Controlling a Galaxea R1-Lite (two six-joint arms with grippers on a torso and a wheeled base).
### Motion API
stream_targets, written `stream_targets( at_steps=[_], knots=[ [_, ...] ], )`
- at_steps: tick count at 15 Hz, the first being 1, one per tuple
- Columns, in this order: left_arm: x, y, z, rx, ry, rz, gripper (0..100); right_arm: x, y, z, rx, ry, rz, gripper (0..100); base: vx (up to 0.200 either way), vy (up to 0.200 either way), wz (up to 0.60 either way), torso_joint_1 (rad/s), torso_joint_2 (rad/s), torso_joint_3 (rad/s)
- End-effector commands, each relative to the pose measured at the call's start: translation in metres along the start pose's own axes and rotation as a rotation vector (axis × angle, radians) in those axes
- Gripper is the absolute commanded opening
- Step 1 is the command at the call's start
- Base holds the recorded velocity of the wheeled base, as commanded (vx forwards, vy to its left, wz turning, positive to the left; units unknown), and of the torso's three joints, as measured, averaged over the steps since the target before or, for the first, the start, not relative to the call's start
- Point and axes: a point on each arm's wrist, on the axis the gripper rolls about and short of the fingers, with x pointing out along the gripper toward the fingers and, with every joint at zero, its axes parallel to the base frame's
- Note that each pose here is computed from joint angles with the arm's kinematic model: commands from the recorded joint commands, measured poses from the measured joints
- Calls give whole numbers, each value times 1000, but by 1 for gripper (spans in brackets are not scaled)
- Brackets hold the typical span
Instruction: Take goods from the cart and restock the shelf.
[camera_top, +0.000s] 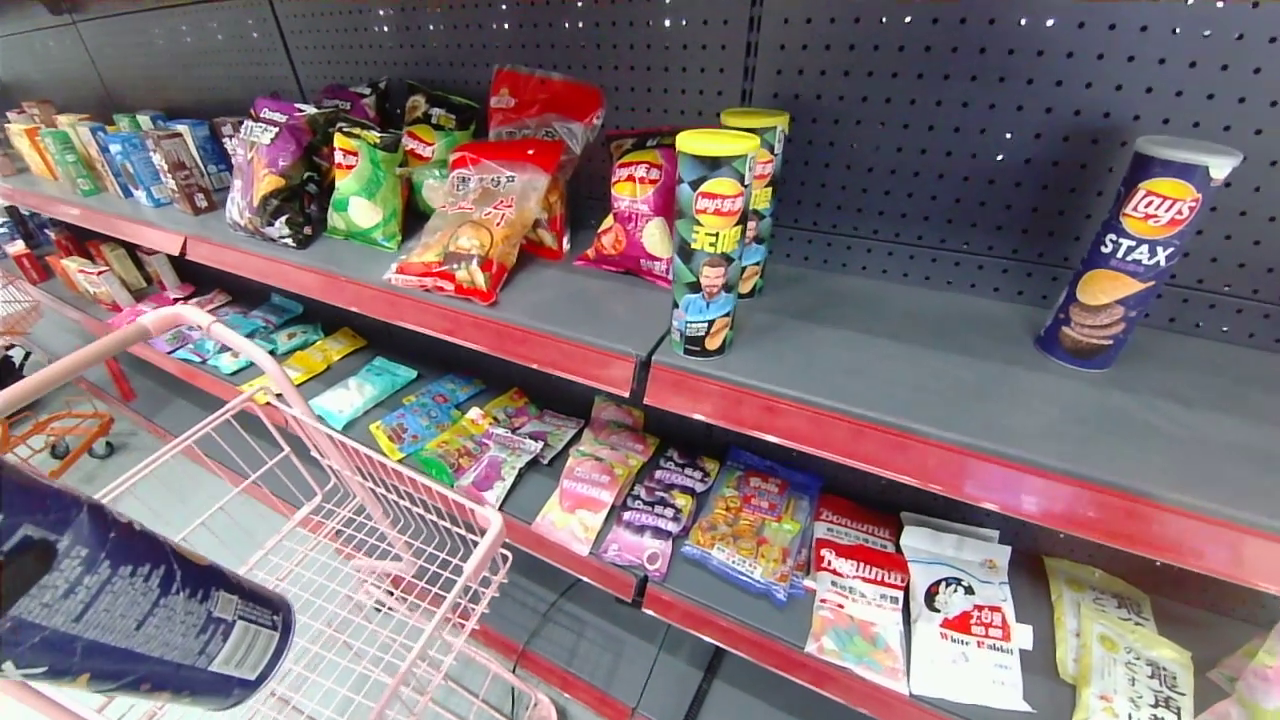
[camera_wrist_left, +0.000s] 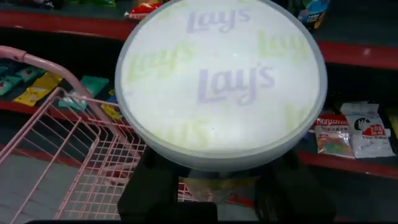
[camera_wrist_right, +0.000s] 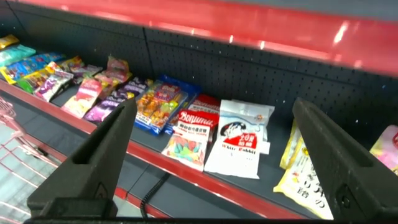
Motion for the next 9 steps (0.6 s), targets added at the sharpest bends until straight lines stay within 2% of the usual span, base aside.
stream_targets(
  at_steps=[1, 3, 7, 9],
  knots=[
    [-11, -2, -2, 8, -44, 3, 0, 0, 0, 0, 0, 0, 0, 100, 0, 0, 0, 227, -583, -354],
    [-17, -3, -8, 9, -41, 3, 0, 0, 0, 0, 0, 0, 0, 100, 0, 0, 0, 241, -598, -361],
    [-25, -5, -10, 12, -66, 6, 0, 0, 0, 0, 3, 0, -1, 100, 0, 0, 0, 198, -494, -290],
    [-26, -5, -10, 38, -63, -4, 0, 0, 0, 0, 3, 0, -1, 100, 0, 0, -600, 168, -393, -234]
  ],
)
